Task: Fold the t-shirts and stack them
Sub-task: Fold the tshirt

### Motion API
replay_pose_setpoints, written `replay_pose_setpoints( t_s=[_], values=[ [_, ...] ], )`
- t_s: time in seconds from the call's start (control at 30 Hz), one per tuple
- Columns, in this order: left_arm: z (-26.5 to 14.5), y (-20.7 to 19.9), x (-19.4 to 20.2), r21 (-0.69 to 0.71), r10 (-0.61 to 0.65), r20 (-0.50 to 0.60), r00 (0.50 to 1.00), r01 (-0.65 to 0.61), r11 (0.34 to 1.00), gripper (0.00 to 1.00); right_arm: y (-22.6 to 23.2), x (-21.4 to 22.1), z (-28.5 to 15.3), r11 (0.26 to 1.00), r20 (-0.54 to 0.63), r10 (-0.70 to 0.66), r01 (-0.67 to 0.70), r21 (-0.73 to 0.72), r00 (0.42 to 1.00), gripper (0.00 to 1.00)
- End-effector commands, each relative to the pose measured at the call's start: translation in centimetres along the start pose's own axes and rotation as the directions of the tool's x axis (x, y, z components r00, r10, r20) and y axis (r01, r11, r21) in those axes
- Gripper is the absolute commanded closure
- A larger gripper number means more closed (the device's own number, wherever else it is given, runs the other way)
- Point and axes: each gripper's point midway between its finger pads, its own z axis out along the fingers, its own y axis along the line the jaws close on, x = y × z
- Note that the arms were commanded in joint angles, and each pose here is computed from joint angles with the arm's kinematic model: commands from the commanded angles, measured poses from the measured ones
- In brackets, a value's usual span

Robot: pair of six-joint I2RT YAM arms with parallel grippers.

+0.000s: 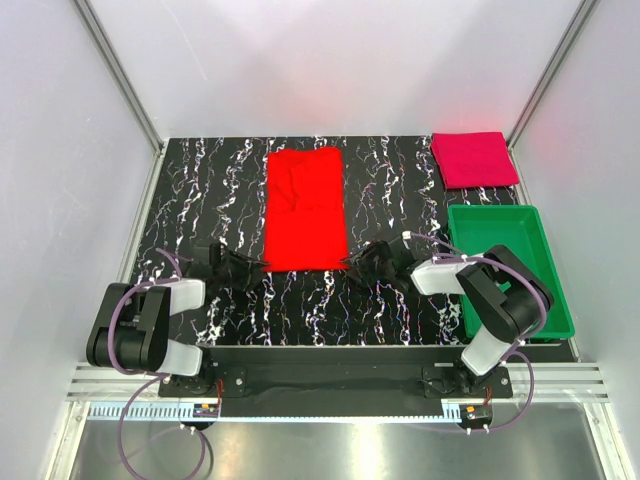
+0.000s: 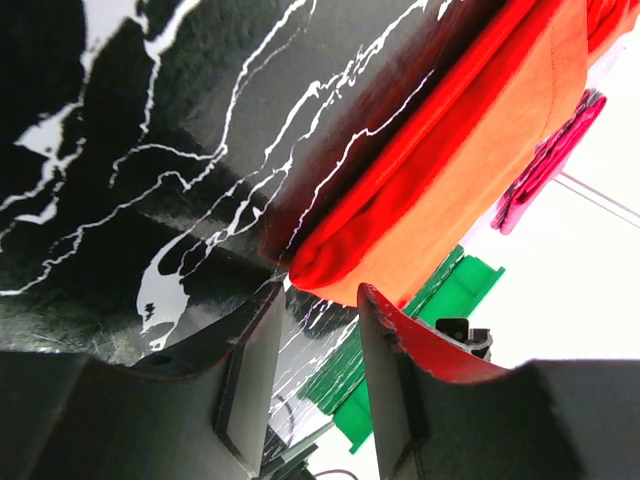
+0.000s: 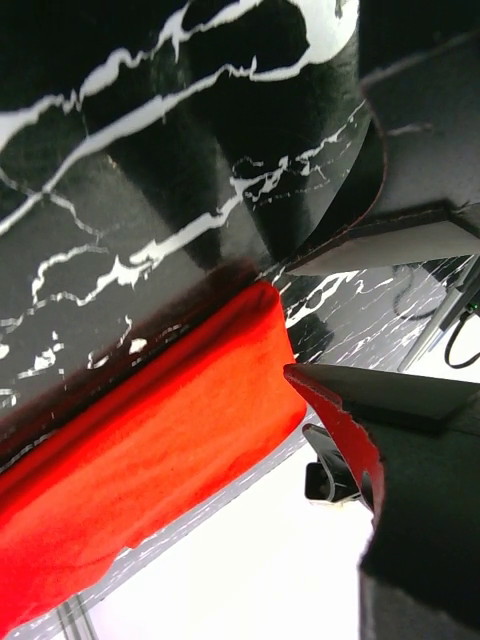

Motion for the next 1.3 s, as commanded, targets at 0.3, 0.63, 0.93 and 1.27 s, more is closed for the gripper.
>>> replay_pose_setpoints(
  t_s=[0.3,0.63,0.93,1.27],
  values=[
    [1.5,4.9,-1.9,-0.146,-0.017,0.111,0.994,0.034,0.989,0.71,-1.2,-0.5,1.0,0.998,0.042,0.069,-0.069,0.003,0.997,0.51],
    [1.5,4.4,-1.7,-0.136,0.019,0.087,0.996,-0.007,0.991,0.96,-2.4,-1.2,1.4,0.993,0.082,0.104,-0.108,0.044,0.991,0.57],
    [1.2,3.7,-1.0,-0.117,0.036,0.050,0.998,-0.030,0.993,1.00,-3.8,-1.5,1.3,0.994,0.099,0.058,-0.067,0.083,0.993,1.00],
    [-3.0,3.0,1.6,-0.056,0.106,0.001,0.994,-0.106,0.993,1.00,-2.5,1.3,-3.2,0.993,-0.022,-0.075,0.077,0.088,0.997,1.00]
  ],
)
